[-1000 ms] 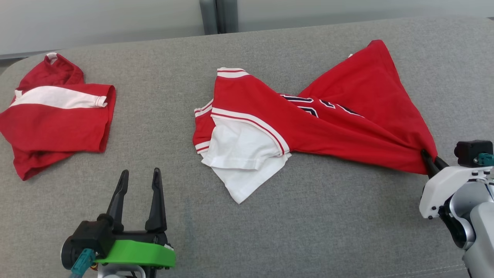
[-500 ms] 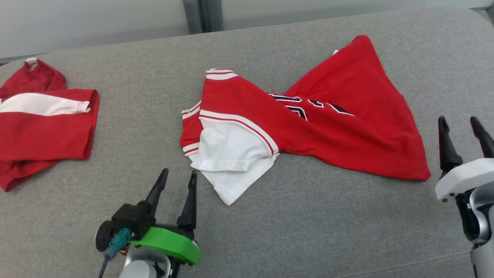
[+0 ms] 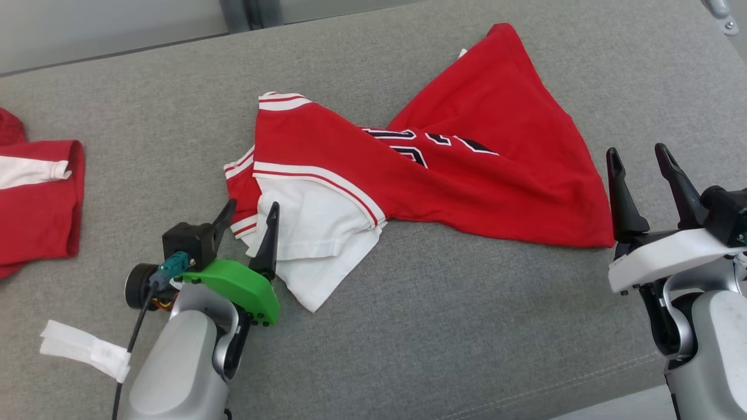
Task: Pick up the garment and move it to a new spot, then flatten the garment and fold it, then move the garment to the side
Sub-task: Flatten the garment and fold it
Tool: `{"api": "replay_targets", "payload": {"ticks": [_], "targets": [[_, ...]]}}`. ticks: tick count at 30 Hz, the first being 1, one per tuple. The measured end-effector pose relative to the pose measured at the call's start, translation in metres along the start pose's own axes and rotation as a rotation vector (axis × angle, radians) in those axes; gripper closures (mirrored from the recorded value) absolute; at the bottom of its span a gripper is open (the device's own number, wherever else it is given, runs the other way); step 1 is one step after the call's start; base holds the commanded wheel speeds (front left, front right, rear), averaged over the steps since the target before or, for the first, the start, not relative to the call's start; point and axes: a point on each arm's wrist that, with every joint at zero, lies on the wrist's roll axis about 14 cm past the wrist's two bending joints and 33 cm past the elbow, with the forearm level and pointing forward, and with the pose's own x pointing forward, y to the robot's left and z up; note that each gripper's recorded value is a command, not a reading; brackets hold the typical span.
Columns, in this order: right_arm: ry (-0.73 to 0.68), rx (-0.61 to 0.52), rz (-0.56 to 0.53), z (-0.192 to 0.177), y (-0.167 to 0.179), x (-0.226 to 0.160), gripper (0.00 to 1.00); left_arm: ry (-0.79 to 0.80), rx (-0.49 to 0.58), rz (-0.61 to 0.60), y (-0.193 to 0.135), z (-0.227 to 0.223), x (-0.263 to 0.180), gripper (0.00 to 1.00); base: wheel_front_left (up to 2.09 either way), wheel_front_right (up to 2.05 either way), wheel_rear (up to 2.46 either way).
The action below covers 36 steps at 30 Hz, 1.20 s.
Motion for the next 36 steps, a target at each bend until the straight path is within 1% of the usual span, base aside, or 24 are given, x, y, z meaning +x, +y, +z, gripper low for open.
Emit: {"api": "replay_targets", "payload": {"ticks": [6,7,8,9,10,11,15,21,23,28,32,36], "targets": [[0.029,-0.008,-0.037,-0.012,-0.014,-0.004,0.0,0.074,0.005,-0.017,0.002,-0.015,0.016,0.0,0.0,0.0,0.0],[0.029,-0.009,-0.045,-0.012,-0.016,-0.004,0.0,0.085,-0.004,-0.025,0.0,-0.017,0.018,0.16,0.0,0.0,0.0],[0.03,-0.01,-0.052,-0.013,-0.018,-0.005,0.0,0.093,-0.007,-0.032,-0.003,-0.019,0.018,0.52,0.0,0.0,0.0],[0.029,-0.011,-0.058,-0.013,-0.021,-0.005,0.0,0.095,-0.006,-0.04,-0.005,-0.019,0.019,0.66,0.0,0.0,0.0],[0.028,-0.01,-0.063,-0.013,-0.022,-0.005,0.0,0.094,-0.004,-0.048,-0.006,-0.019,0.019,0.89,0.0,0.0,0.0],[0.027,-0.009,-0.066,-0.013,-0.023,-0.006,0.0,0.093,-0.001,-0.052,-0.007,-0.018,0.018,1.0,0.0,0.0,0.0],[0.02,-0.002,-0.069,-0.012,-0.023,-0.005,0.0,0.085,0.007,-0.082,-0.016,-0.014,0.015,1.0,0.0,0.0,0.0],[0.004,0.007,-0.047,-0.008,-0.014,0.0,0.0,-0.04,-0.003,-0.086,-0.016,0.016,0.008,1.0,0.0,0.0,0.0],[0.005,0.008,-0.037,-0.008,-0.01,0.001,0.0,-0.078,-0.007,-0.074,-0.012,0.025,0.0,1.0,0.0,0.0,0.0],[0.027,0.017,-0.022,-0.015,-0.003,0.0,0.0,-0.158,-0.028,-0.002,0.008,0.038,-0.034,1.0,0.0,0.0,0.0],[0.041,0.022,-0.003,-0.019,0.006,0.002,0.0,-0.228,-0.068,0.088,0.026,0.048,-0.075,1.0,0.0,0.0,0.0],[0.056,0.026,0.002,-0.024,0.012,0.004,0.0,-0.184,-0.086,0.173,0.035,0.038,-0.115,1.0,0.0,0.0,0.0]]}}
